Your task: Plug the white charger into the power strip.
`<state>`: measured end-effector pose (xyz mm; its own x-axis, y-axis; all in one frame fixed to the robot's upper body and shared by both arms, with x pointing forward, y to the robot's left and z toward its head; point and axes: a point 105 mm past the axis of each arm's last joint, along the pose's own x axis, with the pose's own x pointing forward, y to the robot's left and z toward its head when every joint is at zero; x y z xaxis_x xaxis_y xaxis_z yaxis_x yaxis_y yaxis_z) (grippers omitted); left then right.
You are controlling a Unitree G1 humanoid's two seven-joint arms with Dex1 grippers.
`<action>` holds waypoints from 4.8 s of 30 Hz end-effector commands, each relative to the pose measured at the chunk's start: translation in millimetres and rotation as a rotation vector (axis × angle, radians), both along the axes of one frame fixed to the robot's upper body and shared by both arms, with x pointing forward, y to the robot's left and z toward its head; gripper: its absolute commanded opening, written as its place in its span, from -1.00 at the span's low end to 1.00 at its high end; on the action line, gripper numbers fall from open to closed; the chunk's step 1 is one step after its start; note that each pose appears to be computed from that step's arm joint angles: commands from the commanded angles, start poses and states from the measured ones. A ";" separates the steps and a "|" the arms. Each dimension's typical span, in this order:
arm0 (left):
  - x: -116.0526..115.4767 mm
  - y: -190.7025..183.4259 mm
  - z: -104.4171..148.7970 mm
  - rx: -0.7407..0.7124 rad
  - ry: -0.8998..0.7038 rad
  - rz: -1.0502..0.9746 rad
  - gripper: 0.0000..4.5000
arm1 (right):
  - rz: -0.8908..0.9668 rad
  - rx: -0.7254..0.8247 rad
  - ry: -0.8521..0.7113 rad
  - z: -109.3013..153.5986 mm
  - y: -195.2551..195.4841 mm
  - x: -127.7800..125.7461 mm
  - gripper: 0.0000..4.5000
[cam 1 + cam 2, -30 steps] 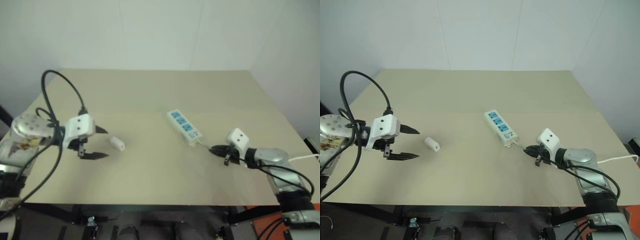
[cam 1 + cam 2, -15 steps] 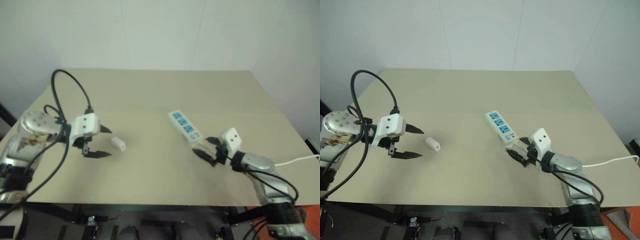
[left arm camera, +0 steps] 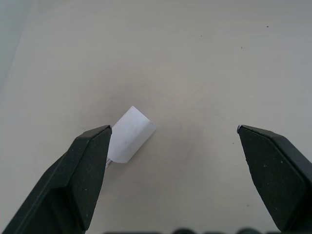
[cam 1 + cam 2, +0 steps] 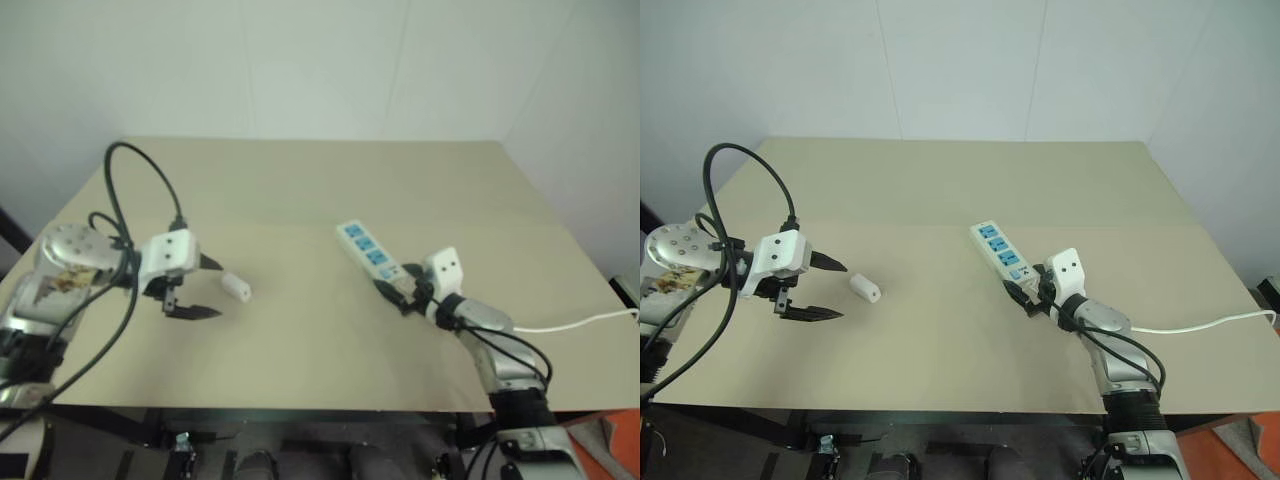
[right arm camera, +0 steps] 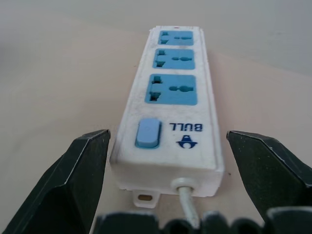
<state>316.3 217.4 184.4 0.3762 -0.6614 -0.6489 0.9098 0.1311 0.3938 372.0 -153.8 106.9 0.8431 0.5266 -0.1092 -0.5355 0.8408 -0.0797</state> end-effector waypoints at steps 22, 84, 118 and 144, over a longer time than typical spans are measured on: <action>2.7 0.0 6.5 -0.002 -0.056 -0.009 1.00 | -0.005 0.080 -0.042 -10.7 18.5 8.2 0.53; 73.8 -66.2 -45.5 0.954 0.078 -0.533 0.02 | 0.059 -0.064 0.027 -30.1 25.2 2.3 0.53; 33.0 -92.0 32.9 -0.751 0.082 -0.429 -0.55 | 0.931 -0.273 -0.101 -10.6 133.2 -36.1 0.53; 27.5 -73.7 -30.2 -0.773 0.345 -0.269 -0.55 | 0.874 -0.283 0.003 -31.1 119.6 -24.3 0.53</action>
